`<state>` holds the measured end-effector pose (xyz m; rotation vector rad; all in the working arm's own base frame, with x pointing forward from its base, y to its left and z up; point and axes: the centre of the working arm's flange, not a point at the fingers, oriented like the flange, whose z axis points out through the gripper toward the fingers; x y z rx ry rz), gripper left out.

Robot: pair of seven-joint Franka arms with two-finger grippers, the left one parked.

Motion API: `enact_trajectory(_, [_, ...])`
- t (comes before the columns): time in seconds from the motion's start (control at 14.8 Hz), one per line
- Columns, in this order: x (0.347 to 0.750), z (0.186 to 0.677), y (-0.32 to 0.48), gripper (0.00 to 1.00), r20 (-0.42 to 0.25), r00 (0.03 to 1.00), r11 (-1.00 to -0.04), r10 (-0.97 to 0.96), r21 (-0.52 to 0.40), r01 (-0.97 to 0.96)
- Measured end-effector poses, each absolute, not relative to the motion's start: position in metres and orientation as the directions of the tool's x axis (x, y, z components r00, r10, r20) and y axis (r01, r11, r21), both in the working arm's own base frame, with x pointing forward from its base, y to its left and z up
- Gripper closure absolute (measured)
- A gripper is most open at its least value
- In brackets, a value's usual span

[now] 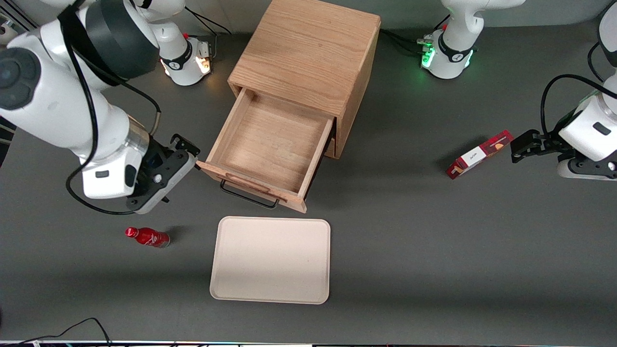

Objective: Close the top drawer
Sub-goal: 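Move the right gripper toward the front face of the open wooden drawer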

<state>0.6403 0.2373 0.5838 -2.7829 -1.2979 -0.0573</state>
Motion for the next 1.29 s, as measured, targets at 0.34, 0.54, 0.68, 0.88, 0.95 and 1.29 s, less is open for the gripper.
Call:
enact_trajectory(0.34, [0.658,0.542,0.239,0.00,0.036,0.507,-0.504,0.861,-0.079,0.860])
enact_trajectory(0.54, [0.672,0.511,0.244,0.00,0.044,0.485,-0.476,0.873,-0.133,0.869])
enact_trajectory(0.68, [0.679,0.494,0.246,0.00,0.059,0.491,-0.475,0.869,-0.175,0.863])
enact_trajectory(0.88, [0.686,0.475,0.245,0.00,0.090,0.510,-0.477,0.856,-0.247,0.844])
enact_trajectory(0.95, [0.688,0.468,0.245,0.00,0.093,0.515,-0.477,0.852,-0.263,0.838])
enact_trajectory(1.29, [0.696,0.442,0.249,0.00,0.108,0.541,-0.486,0.834,-0.323,0.812])
